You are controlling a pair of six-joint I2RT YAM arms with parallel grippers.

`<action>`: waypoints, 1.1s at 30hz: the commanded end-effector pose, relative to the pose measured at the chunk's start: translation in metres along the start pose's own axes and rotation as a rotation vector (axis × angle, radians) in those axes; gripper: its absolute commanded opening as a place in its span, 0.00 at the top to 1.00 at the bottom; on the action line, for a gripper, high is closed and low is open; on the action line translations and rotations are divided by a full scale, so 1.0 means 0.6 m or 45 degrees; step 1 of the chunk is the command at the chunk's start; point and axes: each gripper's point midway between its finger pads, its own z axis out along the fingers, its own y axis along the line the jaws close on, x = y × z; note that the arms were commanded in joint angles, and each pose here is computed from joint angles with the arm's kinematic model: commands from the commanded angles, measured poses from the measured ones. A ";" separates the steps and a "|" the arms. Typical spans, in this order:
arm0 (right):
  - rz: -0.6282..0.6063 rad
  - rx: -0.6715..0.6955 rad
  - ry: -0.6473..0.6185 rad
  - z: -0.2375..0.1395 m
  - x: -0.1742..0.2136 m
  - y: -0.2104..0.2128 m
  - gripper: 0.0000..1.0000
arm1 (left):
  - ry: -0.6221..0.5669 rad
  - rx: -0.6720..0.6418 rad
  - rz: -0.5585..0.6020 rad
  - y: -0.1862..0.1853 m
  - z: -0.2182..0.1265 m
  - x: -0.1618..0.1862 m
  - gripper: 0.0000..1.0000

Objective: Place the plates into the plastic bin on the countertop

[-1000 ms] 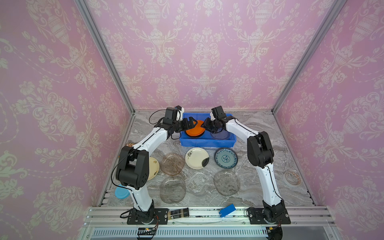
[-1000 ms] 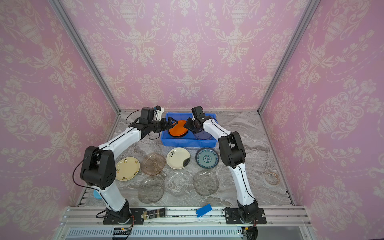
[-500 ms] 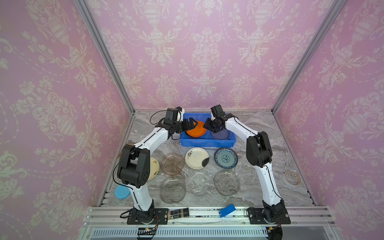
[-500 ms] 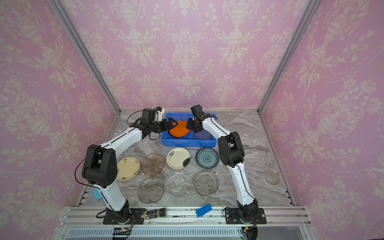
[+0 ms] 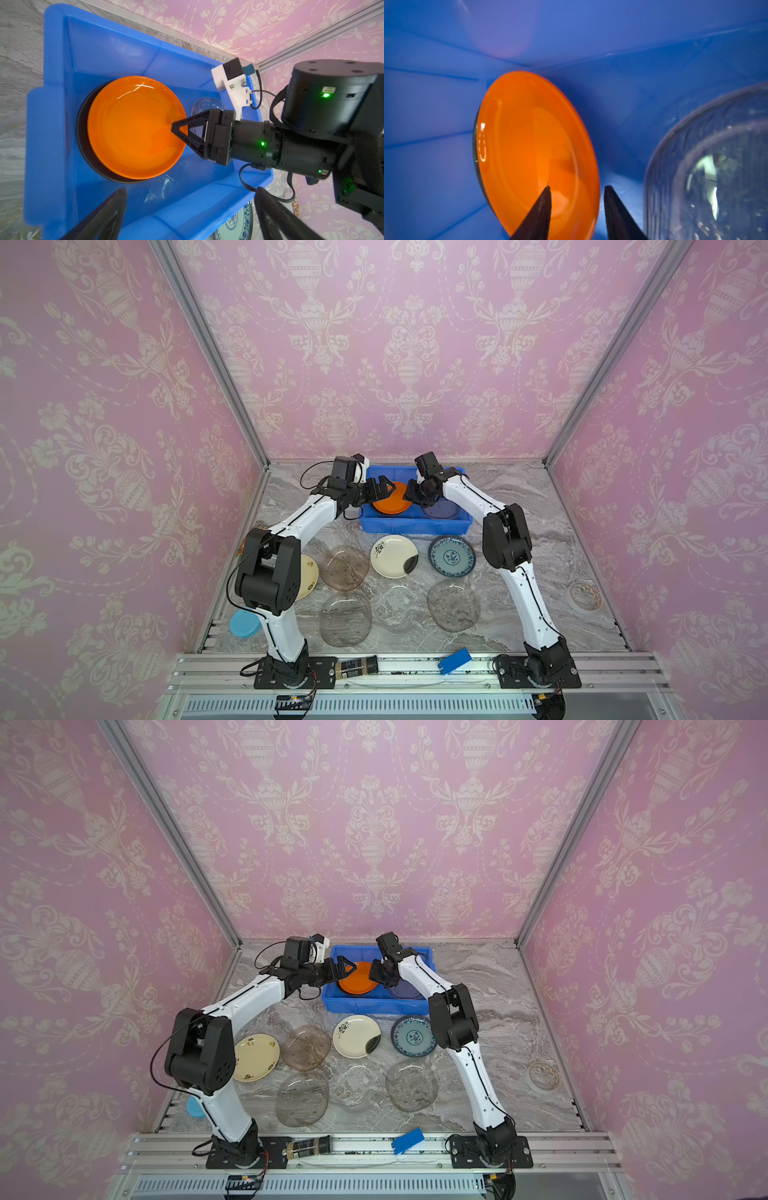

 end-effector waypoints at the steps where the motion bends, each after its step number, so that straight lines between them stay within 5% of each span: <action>1: -0.041 0.008 0.031 0.011 0.013 0.012 0.57 | 0.031 -0.003 -0.002 0.004 0.015 0.016 0.02; 16: -0.114 0.077 -0.057 -0.037 -0.007 0.016 0.56 | 0.057 0.012 0.032 -0.013 0.024 0.028 0.02; 26: -0.195 -0.020 -0.291 -0.215 -0.062 0.053 0.56 | 0.096 -0.025 0.143 -0.048 0.003 0.058 0.02; 33: -0.138 -0.172 -0.399 -0.317 0.010 -0.002 0.58 | 0.189 -0.032 0.310 -0.101 -0.026 0.150 0.04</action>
